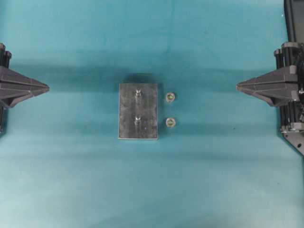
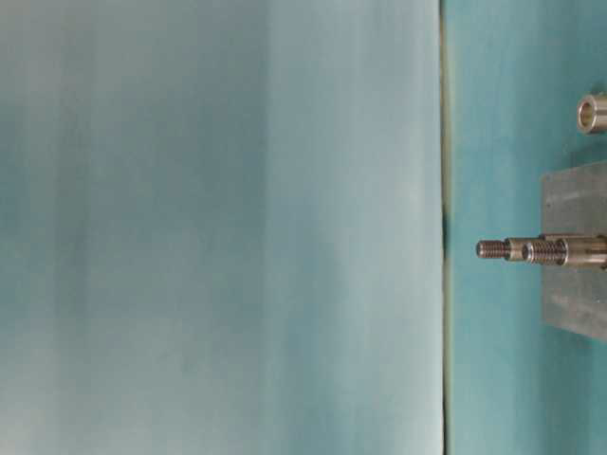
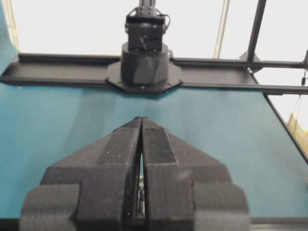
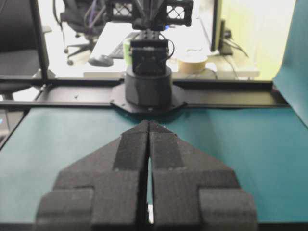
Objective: Insert the washer onto the shaft.
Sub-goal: 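Move the right gripper over the upper silver washer beside the block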
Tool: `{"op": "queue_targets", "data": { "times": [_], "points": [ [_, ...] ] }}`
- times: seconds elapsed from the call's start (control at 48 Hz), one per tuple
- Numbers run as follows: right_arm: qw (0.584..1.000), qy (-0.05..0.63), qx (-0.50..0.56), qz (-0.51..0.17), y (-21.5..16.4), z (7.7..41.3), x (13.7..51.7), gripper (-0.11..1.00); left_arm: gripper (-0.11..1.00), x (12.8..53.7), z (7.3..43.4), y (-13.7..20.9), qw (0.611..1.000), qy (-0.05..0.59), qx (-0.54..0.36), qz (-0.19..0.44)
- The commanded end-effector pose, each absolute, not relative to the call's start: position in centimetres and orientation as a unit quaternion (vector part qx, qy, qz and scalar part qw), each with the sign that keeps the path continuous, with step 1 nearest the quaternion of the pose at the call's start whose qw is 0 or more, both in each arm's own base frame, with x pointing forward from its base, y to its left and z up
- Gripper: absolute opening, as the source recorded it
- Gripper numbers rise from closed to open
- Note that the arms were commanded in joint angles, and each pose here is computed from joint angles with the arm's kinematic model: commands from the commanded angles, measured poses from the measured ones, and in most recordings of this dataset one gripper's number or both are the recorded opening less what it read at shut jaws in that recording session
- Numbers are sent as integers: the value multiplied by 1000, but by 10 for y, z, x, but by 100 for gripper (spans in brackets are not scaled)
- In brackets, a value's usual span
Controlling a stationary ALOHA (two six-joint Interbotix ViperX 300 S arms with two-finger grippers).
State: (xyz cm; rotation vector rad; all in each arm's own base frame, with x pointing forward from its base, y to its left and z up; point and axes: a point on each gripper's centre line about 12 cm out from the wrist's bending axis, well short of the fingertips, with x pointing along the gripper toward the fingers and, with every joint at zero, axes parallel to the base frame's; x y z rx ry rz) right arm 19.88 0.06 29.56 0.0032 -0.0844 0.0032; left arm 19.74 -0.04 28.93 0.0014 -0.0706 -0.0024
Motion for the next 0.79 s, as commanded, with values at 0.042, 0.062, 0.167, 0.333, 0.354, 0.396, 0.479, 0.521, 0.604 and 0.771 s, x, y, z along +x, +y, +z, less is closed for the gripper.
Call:
{"op": "queue_targets", "data": {
  "times": [0.042,0.062,0.167,0.333,0.354,0.396,0.479,0.521,0.604,0.771],
  "points": [
    [999,-27,32,6,3,287,199,3,0,204,274,-4,999,26,-31,-10],
    [999,-19,45,4,2,284,198,3,0,205,273,-4,999,33,-35,-10],
    [995,19,98,0,2,273,196,-2,0,209,275,-3,998,53,-39,-6],
    [983,154,96,-15,-1,257,200,-2,0,219,268,0,994,107,-35,3],
    [979,178,95,-20,-2,254,201,-2,0,221,264,0,992,123,-34,3],
    [969,223,97,-31,-6,247,203,-2,0,227,256,0,987,160,-35,5],
    [947,300,103,-52,-14,238,210,-2,0,239,245,0,978,206,-30,6],
    [940,321,103,-58,-16,236,216,-2,0,246,241,0,975,221,-24,6],
    [931,347,100,-62,-20,234,231,-2,0,259,232,-1,969,245,-11,2],
    [901,419,92,-63,-23,211,262,-2,0,277,216,0,959,283,4,-1]
  ]
}}
